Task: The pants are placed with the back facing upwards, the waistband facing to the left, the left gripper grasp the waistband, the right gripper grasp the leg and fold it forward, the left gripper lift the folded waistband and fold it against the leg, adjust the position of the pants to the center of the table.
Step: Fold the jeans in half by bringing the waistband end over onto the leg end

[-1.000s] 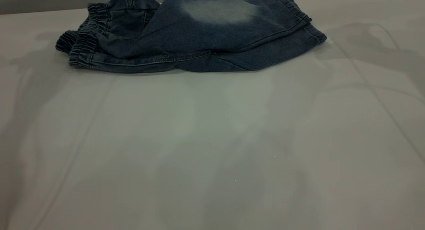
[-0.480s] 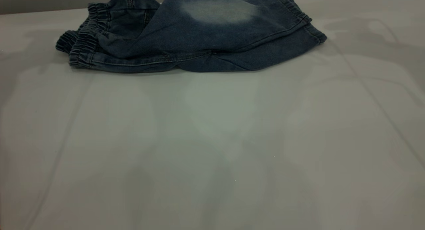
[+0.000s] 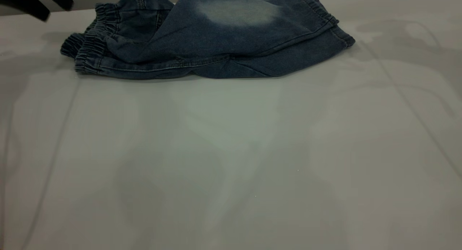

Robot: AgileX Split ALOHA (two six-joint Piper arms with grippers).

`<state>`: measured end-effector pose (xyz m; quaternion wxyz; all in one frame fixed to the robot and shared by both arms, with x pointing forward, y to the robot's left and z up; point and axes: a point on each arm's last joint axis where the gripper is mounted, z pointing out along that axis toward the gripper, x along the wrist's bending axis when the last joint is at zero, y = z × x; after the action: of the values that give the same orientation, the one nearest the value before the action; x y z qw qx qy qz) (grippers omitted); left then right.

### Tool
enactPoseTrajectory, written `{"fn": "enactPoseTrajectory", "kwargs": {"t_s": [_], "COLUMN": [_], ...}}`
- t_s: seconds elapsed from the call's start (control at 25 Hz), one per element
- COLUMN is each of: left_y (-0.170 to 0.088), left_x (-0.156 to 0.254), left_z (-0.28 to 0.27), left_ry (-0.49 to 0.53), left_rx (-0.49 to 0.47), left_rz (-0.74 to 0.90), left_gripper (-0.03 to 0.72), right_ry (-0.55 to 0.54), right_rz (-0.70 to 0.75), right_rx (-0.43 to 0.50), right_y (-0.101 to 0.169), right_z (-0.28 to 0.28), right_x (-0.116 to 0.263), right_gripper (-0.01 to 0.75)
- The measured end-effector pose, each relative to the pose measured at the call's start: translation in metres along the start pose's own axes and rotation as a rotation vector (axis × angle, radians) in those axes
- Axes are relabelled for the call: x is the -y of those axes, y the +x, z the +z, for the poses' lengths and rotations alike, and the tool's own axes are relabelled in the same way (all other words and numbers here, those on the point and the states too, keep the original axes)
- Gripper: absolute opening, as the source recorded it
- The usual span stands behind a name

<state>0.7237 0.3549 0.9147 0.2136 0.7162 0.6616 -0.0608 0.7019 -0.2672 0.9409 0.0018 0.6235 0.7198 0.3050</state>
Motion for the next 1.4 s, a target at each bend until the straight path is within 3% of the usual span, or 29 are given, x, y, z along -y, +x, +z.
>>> {"fn": "enactPoseTrajectory", "kwargs": {"t_s": [0.16,0.36,0.68,1.04,1.2,1.4], "left_y": [0.008,0.014,0.010,0.011,0.009,0.009], "left_x": [0.004,0.002,0.000,0.003,0.004,0.004], "left_z": [0.023,0.034,0.053,0.057,0.057,0.057], "left_ry": [0.034,-0.006,-0.058,-0.041,-0.021,-0.026], "left_rx": [0.023,0.010,0.147,0.161,0.178,0.185], "left_rz": [0.012,0.044,0.077,0.061,0.055,0.048], "left_gripper": [0.498,0.498,0.498,0.493,0.419,0.215], "right_ry": [-0.004,-0.006,-0.009,-0.014,-0.043,-0.052], "right_rz": [0.001,0.000,0.009,0.011,0.002,-0.069], "right_rx": [0.003,0.004,0.003,0.004,0.014,0.003], "right_y": [0.000,0.000,0.000,0.000,0.005,0.030], "right_z": [0.000,0.000,0.000,0.000,0.003,0.014], "right_x": [0.000,-0.001,-0.001,-0.001,-0.004,-0.005], "right_gripper": [0.520,0.520,0.517,0.506,0.498,0.486]}}
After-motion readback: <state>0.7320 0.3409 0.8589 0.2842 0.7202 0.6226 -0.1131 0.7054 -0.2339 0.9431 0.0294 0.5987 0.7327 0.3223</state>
